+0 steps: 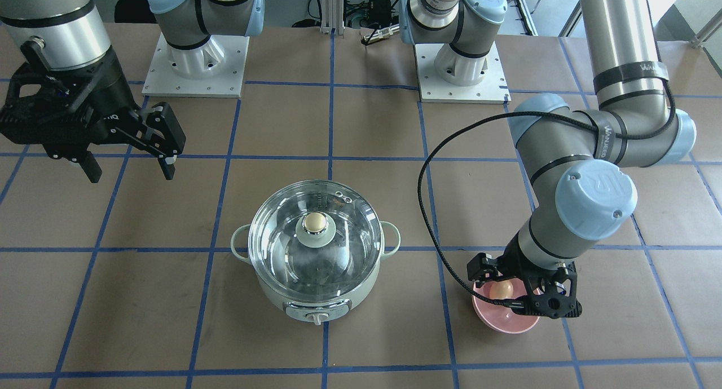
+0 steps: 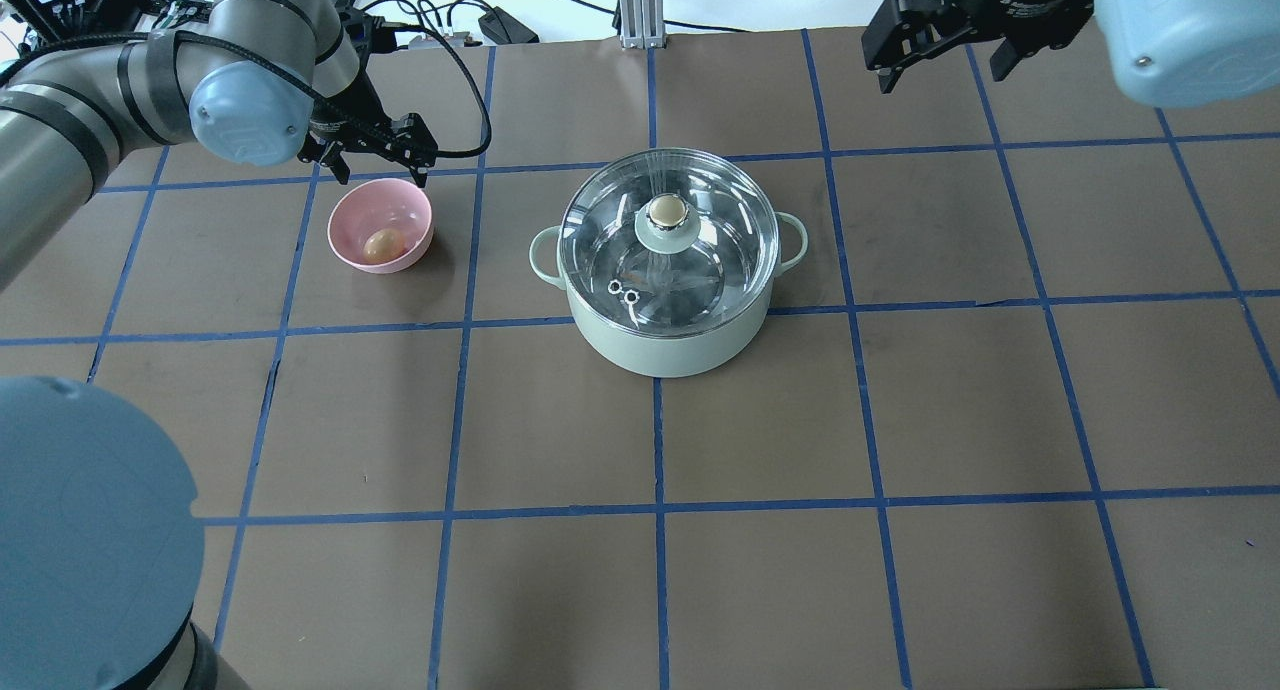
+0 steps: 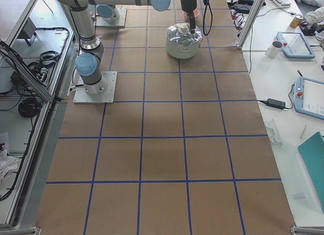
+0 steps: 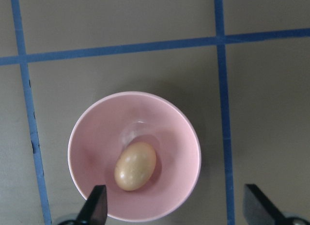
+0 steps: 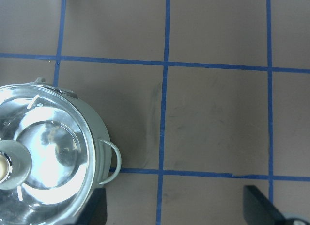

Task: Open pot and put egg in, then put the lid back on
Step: 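Lower the left gripper onto the egg while the right gripper grasps the lid knob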

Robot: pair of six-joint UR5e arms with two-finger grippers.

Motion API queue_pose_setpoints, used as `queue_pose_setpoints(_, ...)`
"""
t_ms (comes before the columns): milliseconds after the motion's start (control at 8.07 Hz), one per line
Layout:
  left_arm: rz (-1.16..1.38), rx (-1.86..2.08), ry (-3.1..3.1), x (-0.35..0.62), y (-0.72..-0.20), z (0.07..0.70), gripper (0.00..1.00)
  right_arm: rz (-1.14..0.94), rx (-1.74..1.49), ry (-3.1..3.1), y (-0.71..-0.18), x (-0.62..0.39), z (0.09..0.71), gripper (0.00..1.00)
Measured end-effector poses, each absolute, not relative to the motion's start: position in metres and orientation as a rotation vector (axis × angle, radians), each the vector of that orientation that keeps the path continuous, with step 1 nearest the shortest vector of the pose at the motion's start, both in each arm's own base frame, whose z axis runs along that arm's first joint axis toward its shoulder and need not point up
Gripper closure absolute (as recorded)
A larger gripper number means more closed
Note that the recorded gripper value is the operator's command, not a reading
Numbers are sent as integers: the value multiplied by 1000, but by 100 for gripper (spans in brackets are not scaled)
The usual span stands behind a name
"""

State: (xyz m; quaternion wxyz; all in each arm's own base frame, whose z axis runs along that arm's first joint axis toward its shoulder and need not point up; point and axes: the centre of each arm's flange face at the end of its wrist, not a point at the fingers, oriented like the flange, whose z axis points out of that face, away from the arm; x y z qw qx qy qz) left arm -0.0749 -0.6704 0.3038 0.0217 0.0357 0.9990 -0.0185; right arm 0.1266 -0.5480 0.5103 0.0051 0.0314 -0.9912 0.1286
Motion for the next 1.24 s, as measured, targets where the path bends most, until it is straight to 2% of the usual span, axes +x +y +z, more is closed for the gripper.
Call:
queue_pose_setpoints(496, 2, 98, 3096, -52, -685, 230, 0, 476, 23, -3145, -577, 216, 460, 0)
queue_pose_setpoints(1240, 38, 11, 3163, -21, -681, 217, 0, 351, -150, -3164, -579, 308, 376, 0)
